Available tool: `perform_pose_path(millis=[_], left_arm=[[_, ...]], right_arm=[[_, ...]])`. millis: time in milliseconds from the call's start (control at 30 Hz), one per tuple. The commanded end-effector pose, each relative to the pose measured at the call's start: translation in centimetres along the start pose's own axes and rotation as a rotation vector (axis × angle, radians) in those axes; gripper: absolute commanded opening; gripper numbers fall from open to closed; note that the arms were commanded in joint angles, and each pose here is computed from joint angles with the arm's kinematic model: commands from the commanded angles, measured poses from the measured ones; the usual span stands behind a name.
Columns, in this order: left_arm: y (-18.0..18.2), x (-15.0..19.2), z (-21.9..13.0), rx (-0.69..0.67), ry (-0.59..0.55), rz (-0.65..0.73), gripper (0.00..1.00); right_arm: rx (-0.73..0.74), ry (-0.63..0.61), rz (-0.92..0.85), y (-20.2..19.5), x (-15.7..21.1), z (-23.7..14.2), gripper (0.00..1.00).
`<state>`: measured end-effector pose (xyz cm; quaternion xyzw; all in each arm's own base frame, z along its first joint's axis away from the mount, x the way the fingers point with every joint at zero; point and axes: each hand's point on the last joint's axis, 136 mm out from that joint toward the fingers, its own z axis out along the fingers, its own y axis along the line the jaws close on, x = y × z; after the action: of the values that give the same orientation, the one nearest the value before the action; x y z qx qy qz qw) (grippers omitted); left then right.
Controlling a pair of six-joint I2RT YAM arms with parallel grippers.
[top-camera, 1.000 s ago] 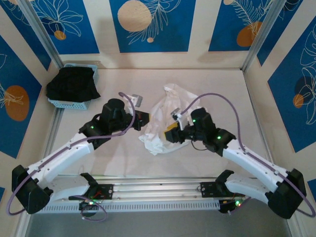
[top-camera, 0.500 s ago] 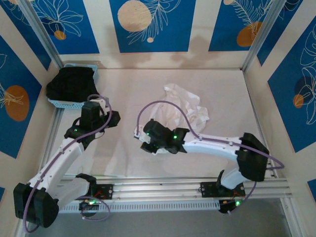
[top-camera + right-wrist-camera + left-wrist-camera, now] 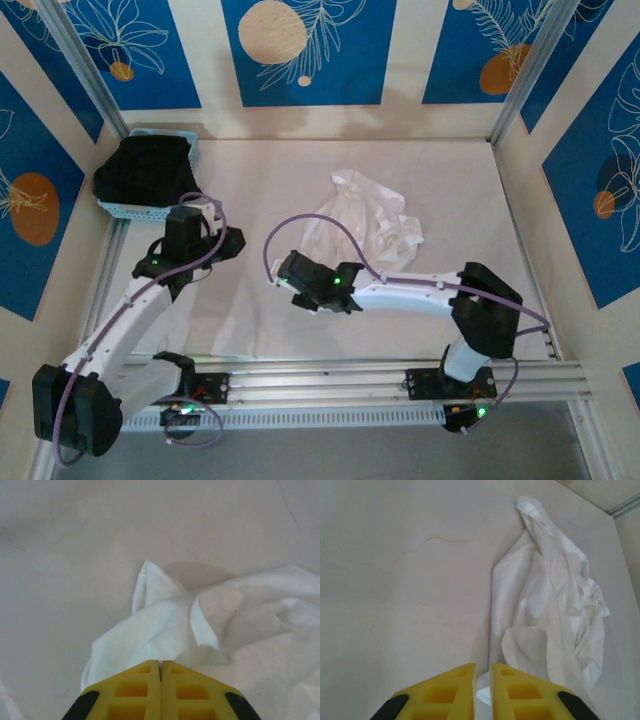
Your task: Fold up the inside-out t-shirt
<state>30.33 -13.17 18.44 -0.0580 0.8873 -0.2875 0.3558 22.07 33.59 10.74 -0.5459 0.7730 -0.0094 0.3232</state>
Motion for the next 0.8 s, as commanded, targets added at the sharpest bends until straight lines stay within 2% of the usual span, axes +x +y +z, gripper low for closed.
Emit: perform_pose_path(millis=[0, 167, 267, 433, 600, 767], left_arm=[[-0.3, 0.5, 0.6, 0.053, 0.024, -0.009, 0.15], [-1.9, 1.4, 1.4, 0.153, 0.068, -0.003, 0.15], [-3.1, 2.4, 1.7, 0.216, 0.102, 0.021, 0.17], [-5.6, 5.3, 2.5, 0.294, 0.172, 0.125, 0.28], [-8.5, 8.6, 4.3, 0.341, 0.260, 0.256, 0.41], [-10.4, 8.1, 6.7, 0.366, 0.288, 0.245, 0.46]], right_arm=[[-0.075, -0.144, 0.119, -0.8, -1.5, -3.6, 0.04], [-0.243, -0.252, 0.278, -0.7, -0.3, -6.7, 0.02], [-0.293, -0.286, 0.369, -1.4, 0.9, -7.9, 0.01], [-0.392, -0.357, 0.521, -1.9, 3.1, -10.3, 0.01], [-0.431, -0.411, 0.701, -2.1, 6.1, -11.3, 0.02], [-0.408, -0.437, 0.775, -2.3, 8.0, -11.4, 0.02]])
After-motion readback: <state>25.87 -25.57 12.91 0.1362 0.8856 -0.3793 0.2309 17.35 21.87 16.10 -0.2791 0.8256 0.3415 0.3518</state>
